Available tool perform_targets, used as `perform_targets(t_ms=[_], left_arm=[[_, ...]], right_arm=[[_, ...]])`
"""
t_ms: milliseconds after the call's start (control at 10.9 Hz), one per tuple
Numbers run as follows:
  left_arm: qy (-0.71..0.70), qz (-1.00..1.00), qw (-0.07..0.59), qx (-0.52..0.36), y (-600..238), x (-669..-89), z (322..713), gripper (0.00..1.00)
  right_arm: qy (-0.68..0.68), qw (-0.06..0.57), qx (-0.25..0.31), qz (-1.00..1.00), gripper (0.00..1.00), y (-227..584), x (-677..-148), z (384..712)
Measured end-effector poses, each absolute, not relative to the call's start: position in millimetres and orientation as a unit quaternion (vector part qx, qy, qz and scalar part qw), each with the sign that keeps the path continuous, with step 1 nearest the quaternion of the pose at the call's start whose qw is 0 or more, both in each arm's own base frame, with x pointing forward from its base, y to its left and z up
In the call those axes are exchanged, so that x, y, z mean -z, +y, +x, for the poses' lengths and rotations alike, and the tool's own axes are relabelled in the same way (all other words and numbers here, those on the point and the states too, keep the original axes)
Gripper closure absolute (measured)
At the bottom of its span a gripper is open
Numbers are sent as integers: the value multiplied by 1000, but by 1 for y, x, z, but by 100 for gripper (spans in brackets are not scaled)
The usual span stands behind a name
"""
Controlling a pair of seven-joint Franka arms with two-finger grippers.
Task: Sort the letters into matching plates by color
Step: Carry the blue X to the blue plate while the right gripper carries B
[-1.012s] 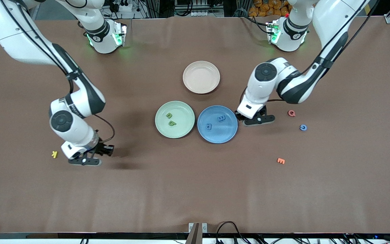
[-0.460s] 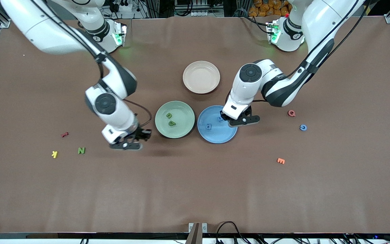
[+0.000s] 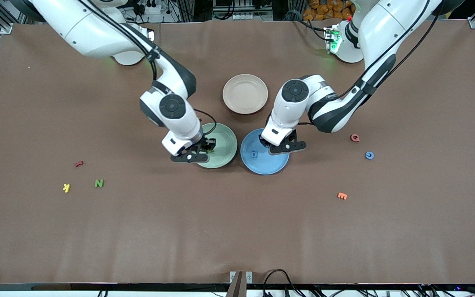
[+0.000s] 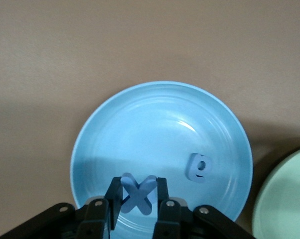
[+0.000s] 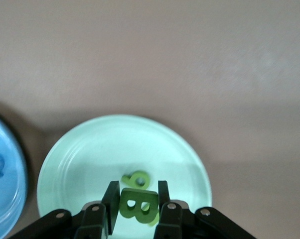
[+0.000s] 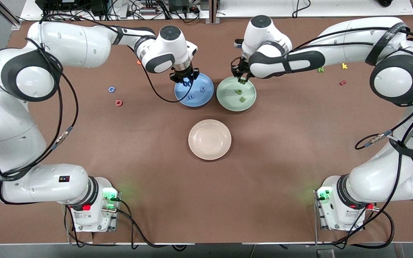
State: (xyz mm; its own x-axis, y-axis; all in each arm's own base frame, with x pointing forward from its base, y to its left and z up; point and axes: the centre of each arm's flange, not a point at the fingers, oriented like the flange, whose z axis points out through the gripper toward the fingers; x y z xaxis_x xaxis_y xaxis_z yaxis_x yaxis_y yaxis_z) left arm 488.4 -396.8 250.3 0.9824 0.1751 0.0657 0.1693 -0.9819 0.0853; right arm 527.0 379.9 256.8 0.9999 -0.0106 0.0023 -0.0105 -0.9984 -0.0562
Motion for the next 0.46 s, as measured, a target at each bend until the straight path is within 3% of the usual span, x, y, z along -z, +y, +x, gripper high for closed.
perform_targets(t_ms=[184,460], left_arm=[[93,994,43,-36,-416,-247,482,67],[93,994,45,-38,-445,-245,467,67]], right_arm=[[2,25,-3,-1000,61,389,-252,518],[6,22,-3,-1000,25,386,-250,520]])
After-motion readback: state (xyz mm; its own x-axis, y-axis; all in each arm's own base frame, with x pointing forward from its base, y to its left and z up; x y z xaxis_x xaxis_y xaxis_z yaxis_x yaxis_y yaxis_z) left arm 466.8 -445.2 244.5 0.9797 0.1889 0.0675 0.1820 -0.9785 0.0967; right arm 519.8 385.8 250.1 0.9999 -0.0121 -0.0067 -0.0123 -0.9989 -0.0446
